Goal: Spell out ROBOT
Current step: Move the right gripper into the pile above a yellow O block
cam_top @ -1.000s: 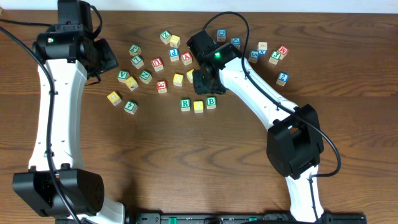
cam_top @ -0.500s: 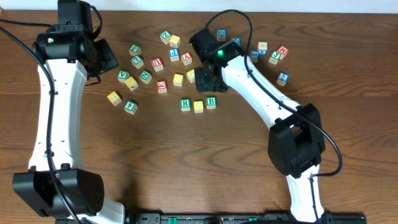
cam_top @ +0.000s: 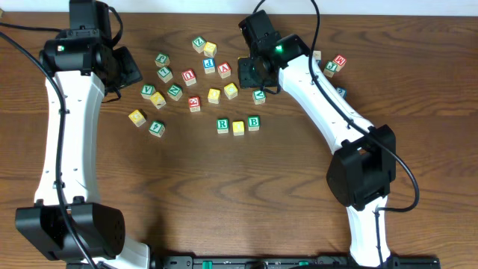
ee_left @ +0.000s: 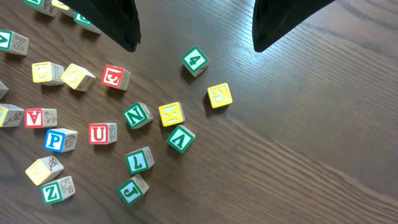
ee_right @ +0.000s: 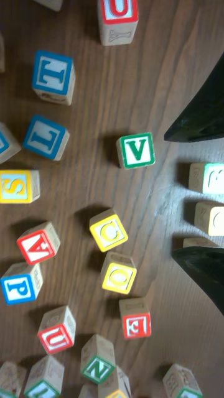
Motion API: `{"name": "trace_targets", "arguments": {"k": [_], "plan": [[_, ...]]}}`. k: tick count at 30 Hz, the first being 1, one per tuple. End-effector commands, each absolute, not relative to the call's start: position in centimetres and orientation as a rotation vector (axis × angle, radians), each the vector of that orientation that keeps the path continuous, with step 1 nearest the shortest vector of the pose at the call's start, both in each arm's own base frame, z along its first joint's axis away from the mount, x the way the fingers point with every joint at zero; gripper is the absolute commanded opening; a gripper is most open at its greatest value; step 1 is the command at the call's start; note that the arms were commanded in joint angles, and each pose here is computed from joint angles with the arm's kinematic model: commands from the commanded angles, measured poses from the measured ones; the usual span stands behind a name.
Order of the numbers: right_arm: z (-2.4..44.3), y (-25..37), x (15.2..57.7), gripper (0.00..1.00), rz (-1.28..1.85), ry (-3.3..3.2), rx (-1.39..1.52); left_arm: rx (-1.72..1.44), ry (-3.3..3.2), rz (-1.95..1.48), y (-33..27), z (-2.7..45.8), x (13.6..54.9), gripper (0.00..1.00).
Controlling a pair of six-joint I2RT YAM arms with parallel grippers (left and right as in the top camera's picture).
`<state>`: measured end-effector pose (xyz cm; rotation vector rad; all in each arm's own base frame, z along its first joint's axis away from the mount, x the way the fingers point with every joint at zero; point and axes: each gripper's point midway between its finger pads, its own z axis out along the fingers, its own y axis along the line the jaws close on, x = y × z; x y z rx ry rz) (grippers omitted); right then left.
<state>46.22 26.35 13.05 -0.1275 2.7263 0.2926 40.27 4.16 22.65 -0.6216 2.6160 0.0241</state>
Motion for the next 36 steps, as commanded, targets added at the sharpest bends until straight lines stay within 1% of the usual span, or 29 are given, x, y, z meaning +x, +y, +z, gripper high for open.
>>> {"name": "trace_targets", "arguments": {"k": [1, 12, 18, 28, 36], "plan": [[13.8, 27.5, 46.5, 0.49, 0.342, 2.699, -0.163, -0.631, 2.624, 0.029, 4.3, 22.2, 40.5, 0.57], [14.6, 29.8, 47.0, 0.5, 0.431, 2.637, -0.189, -0.62, 2.626, 0.033, 4.3, 22.2, 40.5, 0.57], [14.4, 31.8, 46.9, 0.49, 0.462, 2.609, -0.213, -0.65, 2.592, 0.207, 6.5, 22.6, 40.2, 0.57], [11.2, 35.6, 46.3, 0.49, 0.498, 2.615, -0.235, -0.718, 2.575, 0.243, 8.7, 22.6, 39.7, 0.57], [9.1, 37.0, 46.1, 0.49, 0.496, 2.627, -0.25, -0.741, 2.573, 0.249, 9.4, 22.6, 39.5, 0.57]]}}
